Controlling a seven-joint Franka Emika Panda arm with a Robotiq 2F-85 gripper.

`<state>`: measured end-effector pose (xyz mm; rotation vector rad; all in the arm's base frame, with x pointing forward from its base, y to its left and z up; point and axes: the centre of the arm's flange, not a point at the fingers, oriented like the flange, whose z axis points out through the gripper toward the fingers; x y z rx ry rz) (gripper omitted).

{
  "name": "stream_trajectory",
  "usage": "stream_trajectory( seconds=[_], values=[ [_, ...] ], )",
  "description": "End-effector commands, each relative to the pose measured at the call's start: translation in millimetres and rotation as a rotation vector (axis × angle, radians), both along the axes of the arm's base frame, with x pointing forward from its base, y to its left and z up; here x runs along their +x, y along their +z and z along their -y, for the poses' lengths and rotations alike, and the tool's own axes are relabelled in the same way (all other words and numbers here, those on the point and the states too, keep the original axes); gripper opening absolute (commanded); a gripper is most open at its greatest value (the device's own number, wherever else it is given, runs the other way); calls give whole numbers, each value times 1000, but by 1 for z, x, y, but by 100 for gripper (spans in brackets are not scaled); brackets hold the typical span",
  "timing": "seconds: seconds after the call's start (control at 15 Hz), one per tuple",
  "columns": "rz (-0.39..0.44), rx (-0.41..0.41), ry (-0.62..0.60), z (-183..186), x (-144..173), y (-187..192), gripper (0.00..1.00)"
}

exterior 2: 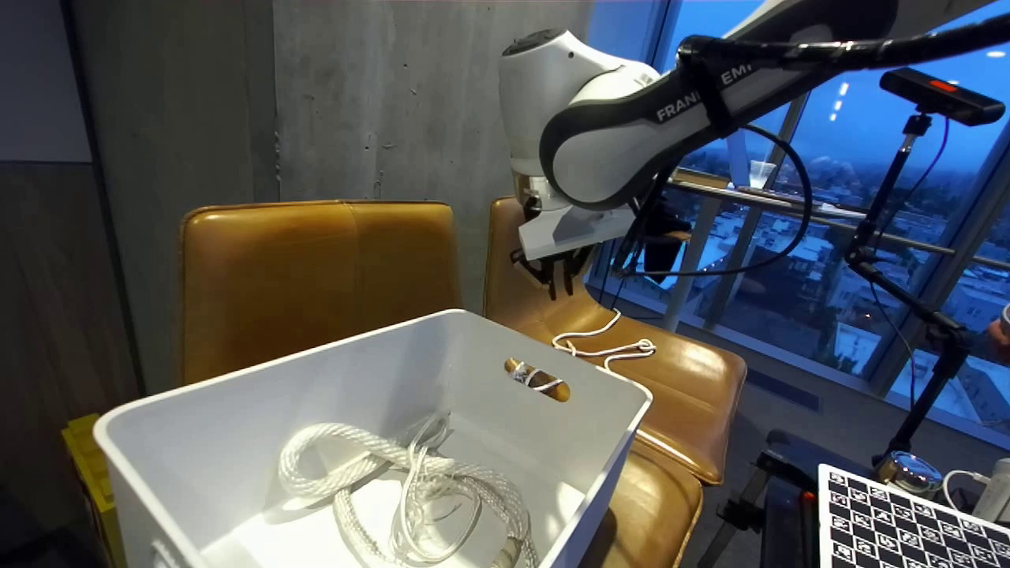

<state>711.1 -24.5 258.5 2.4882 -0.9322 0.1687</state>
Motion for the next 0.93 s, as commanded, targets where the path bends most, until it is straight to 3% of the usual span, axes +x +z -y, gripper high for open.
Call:
stream_trajectory(
  seconds=[0.0, 0.07, 0.13, 0.27, 0.73, 0.87],
  values=[
    [-44, -5, 8, 21, -19, 1, 0],
    [-55, 1, 7, 26, -22, -3, 0],
    [-61, 10, 11, 30, -25, -8, 29],
    [-73, 40, 19, 36, -29, -23, 29],
    [-61, 100, 16, 45, -41, -100, 79],
    [-57, 102, 3, 50, -38, -119, 81]
  ],
)
